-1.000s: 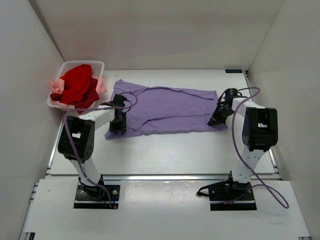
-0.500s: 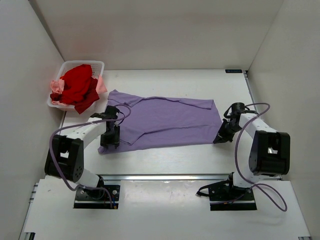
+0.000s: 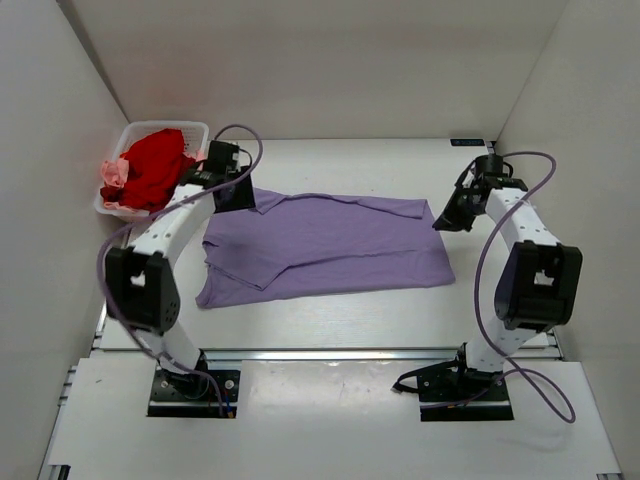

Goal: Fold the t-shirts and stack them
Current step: Grap the side of the flattened tshirt furthest away from the robot with both arms

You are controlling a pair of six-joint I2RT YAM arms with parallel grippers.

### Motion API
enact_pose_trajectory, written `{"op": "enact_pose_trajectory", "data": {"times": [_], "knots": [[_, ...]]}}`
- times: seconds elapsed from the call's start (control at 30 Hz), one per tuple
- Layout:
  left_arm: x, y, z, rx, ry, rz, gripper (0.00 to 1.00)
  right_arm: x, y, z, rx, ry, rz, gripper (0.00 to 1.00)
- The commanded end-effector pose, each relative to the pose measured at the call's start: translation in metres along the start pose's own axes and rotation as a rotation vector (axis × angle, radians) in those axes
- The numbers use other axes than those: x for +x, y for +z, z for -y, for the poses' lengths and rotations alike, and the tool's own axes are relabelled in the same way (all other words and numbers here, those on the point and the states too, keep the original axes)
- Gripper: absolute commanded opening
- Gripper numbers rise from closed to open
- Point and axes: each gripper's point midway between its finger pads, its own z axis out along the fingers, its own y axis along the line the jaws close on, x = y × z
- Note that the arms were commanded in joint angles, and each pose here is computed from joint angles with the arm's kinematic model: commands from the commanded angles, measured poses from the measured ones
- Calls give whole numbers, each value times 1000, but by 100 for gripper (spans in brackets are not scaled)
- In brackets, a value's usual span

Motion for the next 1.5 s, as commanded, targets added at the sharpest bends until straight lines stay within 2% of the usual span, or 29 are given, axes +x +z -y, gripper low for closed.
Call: {"op": "enact_pose_trajectory", "data": {"times": [0.0,0.27,0.53,0.73,0.97,1.07,1.1,1.13,1.3,1.33,1.43,1.47], "knots": [[-19,39,8,-41,-41,14,67,-17,9,-9,-15,-31,7,7],[-37,112,9,-119,-87,-31,68,-37,28,-15,-20,-44,-18,8],[-45,135,11,-115,-157,-7,67,-38,46,-14,-17,-45,-57,8],[-33,155,18,-95,-178,-42,66,-47,54,-8,-2,-40,-39,8],[-27,164,30,-77,-181,-70,65,-57,69,0,-18,2,-31,13],[-26,165,33,-61,-191,-70,50,-55,79,0,-21,14,-42,15],[-28,163,32,-65,-185,-64,37,-55,82,0,-19,10,-46,16],[-29,164,31,-66,-197,-59,30,-57,81,0,-21,15,-39,17],[-35,158,36,-46,-195,-51,21,-62,92,-4,-54,33,-34,19],[-36,156,38,-42,-194,-50,21,-63,93,-7,-67,32,-27,19],[-37,151,37,-32,-199,-48,37,-69,98,-11,-87,50,-19,19],[-40,149,34,-30,-201,-42,39,-71,101,-13,-93,52,-18,20]]}}
